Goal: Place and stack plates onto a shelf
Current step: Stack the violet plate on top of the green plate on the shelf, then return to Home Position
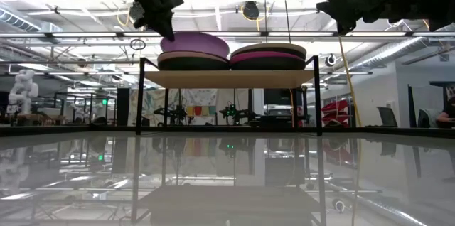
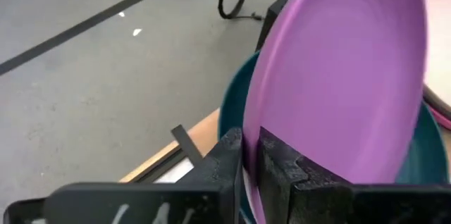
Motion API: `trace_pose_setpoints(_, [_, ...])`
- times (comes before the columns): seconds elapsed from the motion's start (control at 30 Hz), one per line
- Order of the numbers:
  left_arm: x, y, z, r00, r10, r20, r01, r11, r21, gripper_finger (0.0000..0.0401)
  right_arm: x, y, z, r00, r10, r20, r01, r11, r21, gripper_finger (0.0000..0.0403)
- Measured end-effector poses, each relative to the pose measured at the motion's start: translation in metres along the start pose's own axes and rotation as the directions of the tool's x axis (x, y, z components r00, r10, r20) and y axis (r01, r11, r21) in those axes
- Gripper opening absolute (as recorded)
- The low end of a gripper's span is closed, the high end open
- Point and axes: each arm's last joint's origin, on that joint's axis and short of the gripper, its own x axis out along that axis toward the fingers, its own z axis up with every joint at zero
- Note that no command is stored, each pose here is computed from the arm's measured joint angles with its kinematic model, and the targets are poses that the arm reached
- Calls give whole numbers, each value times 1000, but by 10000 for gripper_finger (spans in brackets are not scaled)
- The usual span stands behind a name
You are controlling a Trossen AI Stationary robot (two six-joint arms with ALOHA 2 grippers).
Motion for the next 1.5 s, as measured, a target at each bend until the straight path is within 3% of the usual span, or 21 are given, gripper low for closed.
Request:
trace_pose_setpoints(0.17, [14, -3, 0, 999, -30, -32, 32, 998, 56, 49, 0, 0, 0, 1000, 0, 0, 0, 1000, 0, 144])
trace_pose_setpoints(0.47, [11, -3, 1, 1000, -12, -12, 13, 997, 80, 139, 0, 0, 0, 1000, 0, -1, 0, 1000, 0, 144])
trace_pose_setpoints(0.7, [-32, -5, 0, 995, -23, 99, 11, 993, 118, 149, 0, 0, -3, 999, 0, -36, 0, 1000, -9, 144])
trace_pose_setpoints(0.97, [-93, -28, -20, 970, -116, 212, 68, 973, 220, 149, -13, -3, -7, 994, -34, -106, 27, 998, -64, 144])
trace_pose_setpoints(1.13, [-110, -43, -49, 917, -204, 344, 102, 951, 293, 138, -25, -4, -4, 993, -61, -102, 54, 996, -71, 144])
trace_pose_setpoints(1.33, [-103, -53, -99, 802, -333, 495, 172, 923, 344, 112, -41, -4, -1, 992, -97, -82, 91, 993, -71, 144])
trace_pose_setpoints(1.5, [-89, -55, -138, 730, -403, 551, 223, 904, 365, 110, -53, -3, 0, 990, -127, -62, 122, 990, -74, 144])
